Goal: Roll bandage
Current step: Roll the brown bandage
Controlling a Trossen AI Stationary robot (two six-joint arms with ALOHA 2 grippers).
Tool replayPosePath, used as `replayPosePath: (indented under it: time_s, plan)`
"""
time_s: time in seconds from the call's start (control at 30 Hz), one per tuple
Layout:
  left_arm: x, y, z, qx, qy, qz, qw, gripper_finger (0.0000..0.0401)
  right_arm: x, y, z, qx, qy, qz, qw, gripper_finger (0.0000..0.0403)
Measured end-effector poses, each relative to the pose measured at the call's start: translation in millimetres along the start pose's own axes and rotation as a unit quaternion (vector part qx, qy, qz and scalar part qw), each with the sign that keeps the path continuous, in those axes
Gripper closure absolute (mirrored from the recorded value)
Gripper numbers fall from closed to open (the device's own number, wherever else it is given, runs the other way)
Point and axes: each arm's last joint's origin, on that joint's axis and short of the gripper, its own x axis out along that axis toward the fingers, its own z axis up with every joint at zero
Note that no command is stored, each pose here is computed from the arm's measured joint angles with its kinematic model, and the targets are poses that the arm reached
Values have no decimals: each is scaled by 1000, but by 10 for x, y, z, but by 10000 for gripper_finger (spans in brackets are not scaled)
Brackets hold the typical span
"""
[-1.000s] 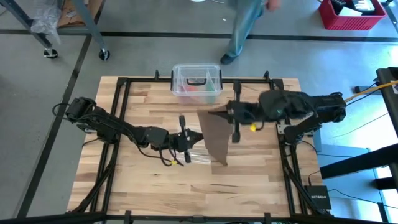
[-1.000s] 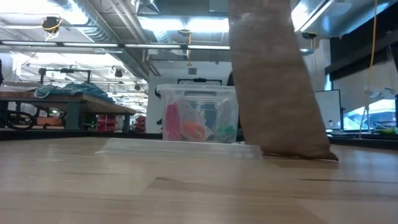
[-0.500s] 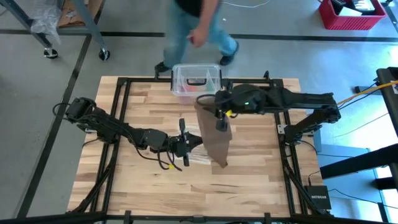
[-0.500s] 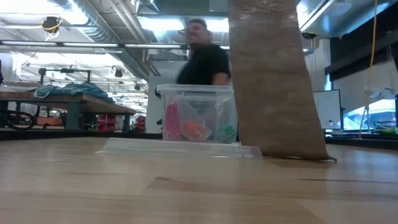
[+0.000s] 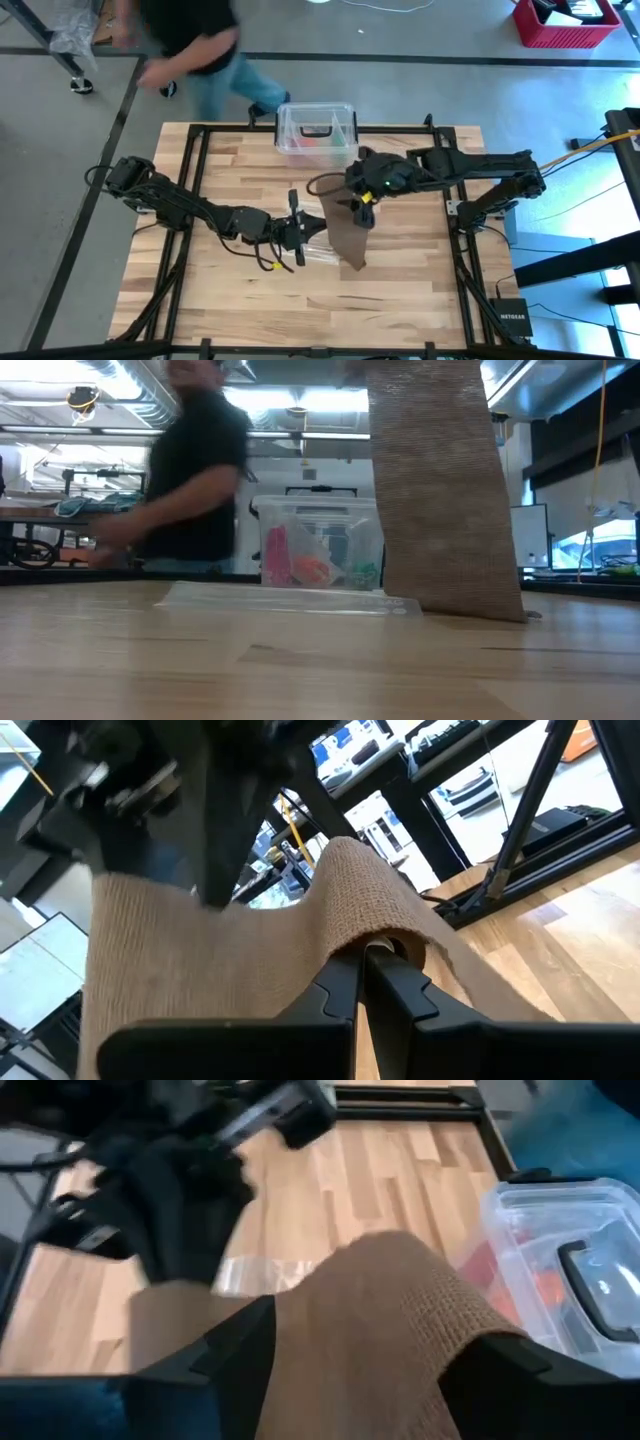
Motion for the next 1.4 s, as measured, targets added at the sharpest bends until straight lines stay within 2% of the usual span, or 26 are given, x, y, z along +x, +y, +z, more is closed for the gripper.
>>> replayPosePath:
  time_s: [0.2,0.37,0.7,0.83,0.93,1.03,1.17,1.3,1.4]
  plan:
    - [2,1,-5,-2,2,-1,1000,401,-207,99,57,-13,5,16,1000,153]
    - [2,-4,-11,-1,5,-2,1000,401,-444,207,69,-1,24,34,999,152]
    - [2,-3,-11,-6,5,-2,1000,401,-637,502,-124,-7,94,53,994,152]
    - [2,-3,-10,-8,4,-2,1000,401,-733,678,-234,-38,111,37,992,152]
    - [2,0,-7,-9,3,-1,1000,401,-808,823,-327,-67,104,-2,992,152]
    - [-1,7,12,-15,-5,4,1000,401,-856,959,-475,-94,79,-43,992,152]
    - [-4,9,20,-19,-8,6,1000,401,-816,1053,-785,-91,52,-82,991,152]
    - [-5,32,50,-38,-22,16,999,401,-576,1127,-1224,-68,-9,-121,990,152]
    - [-7,48,70,-48,-33,23,998,401,-248,1176,-1590,-47,-55,-142,987,152]
